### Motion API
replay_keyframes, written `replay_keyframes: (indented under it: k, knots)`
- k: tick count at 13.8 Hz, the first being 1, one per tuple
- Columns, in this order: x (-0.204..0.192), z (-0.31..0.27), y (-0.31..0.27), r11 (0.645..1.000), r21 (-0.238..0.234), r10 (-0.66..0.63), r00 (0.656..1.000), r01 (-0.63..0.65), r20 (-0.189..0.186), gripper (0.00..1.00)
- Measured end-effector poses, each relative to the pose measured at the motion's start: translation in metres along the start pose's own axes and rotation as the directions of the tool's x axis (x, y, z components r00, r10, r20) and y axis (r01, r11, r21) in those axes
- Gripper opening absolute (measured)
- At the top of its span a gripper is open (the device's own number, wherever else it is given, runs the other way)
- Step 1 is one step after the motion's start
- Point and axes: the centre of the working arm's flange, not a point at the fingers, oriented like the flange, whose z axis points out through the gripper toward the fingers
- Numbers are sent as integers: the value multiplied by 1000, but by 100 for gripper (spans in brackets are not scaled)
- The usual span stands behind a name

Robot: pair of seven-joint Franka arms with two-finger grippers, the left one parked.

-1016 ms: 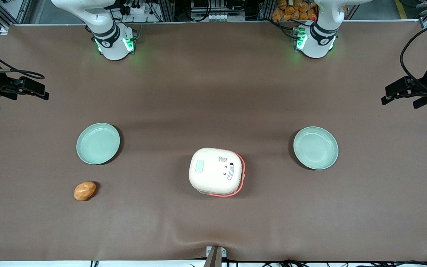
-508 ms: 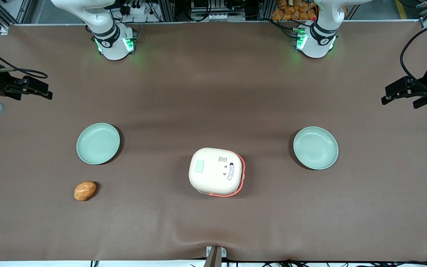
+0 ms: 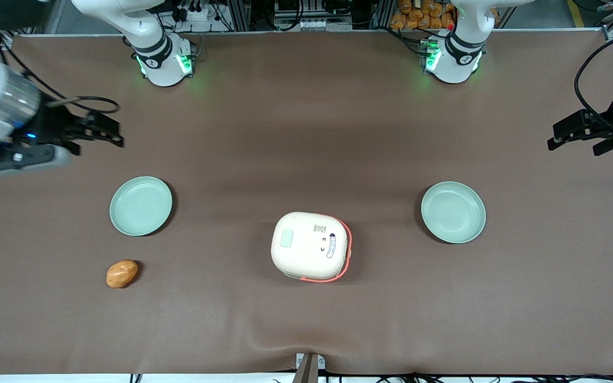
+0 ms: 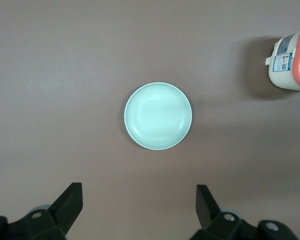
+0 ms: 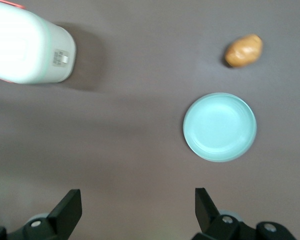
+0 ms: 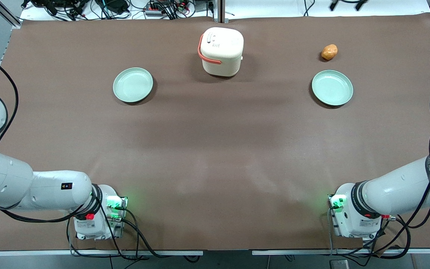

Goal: Press rice cooker button with right arm
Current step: 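Move the right gripper over the rice cooker's lid button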

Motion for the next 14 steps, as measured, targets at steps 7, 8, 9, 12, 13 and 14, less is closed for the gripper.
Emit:
replay_keyframes:
  k: [7,8,9,12,13,14]
  knots:
    - [52,77,-141,1000,31,4,981,2,-192,90]
    - [58,88,-155,999,41,12,976,-3,-217,78]
    - [64,99,-165,999,51,26,971,-14,-239,65]
    - [78,128,-183,988,139,106,963,-73,-247,33]
    - [82,137,-188,982,170,126,962,-85,-243,21]
    - [85,145,-192,978,186,136,961,-92,-240,9]
